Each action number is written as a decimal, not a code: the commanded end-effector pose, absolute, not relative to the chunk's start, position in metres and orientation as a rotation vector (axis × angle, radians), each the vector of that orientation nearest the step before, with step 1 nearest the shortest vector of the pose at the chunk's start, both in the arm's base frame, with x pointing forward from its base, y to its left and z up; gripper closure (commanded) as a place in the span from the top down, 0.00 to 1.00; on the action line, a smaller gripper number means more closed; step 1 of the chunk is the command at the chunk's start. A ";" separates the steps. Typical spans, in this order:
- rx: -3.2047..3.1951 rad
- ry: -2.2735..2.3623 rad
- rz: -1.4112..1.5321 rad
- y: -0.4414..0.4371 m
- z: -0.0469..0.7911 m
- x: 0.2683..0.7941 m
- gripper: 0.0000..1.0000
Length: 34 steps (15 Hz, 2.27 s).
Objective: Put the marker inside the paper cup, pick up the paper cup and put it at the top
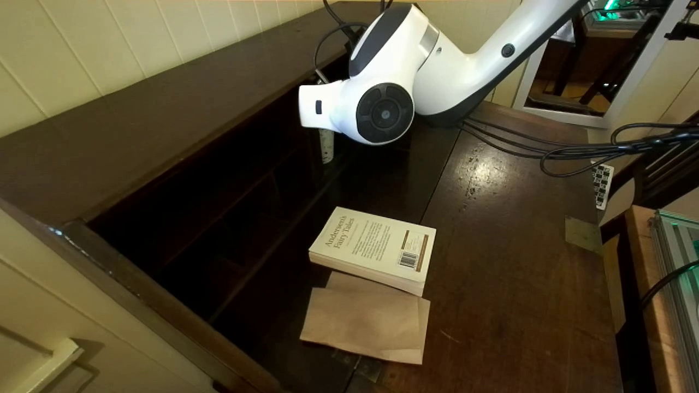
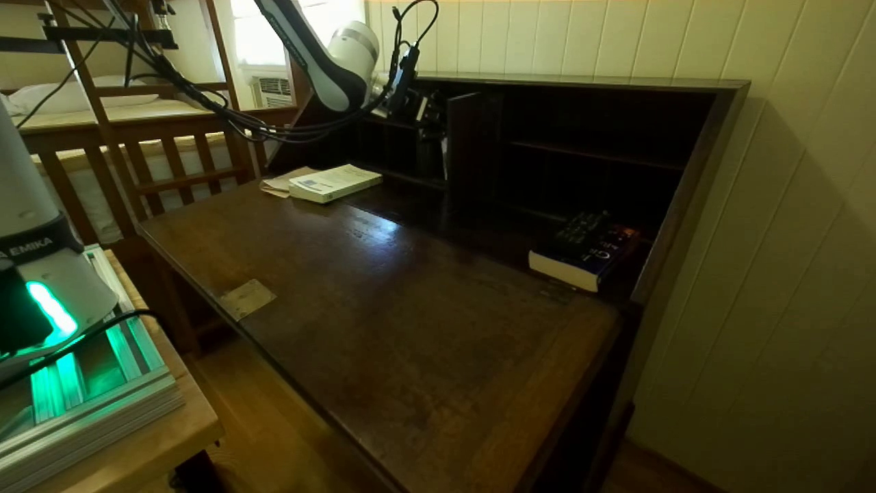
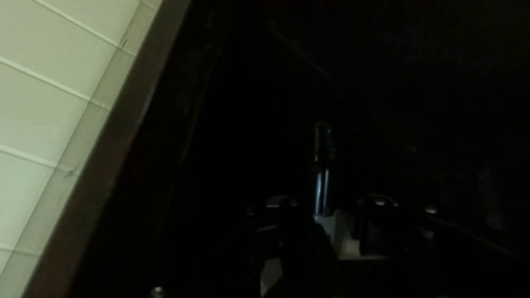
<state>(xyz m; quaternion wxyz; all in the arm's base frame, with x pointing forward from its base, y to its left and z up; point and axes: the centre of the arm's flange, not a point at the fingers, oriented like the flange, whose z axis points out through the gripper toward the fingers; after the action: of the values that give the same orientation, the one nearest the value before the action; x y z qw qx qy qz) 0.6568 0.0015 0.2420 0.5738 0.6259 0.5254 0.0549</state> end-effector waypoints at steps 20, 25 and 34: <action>1.428 1.251 0.145 0.008 0.237 0.671 0.06; 1.424 1.240 0.118 0.008 0.236 0.671 0.06; 1.447 1.215 0.109 0.010 0.238 0.669 0.78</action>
<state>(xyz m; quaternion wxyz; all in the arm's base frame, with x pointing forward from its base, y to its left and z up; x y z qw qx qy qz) 0.6624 0.0018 0.2358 0.5835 0.6203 0.5220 0.0484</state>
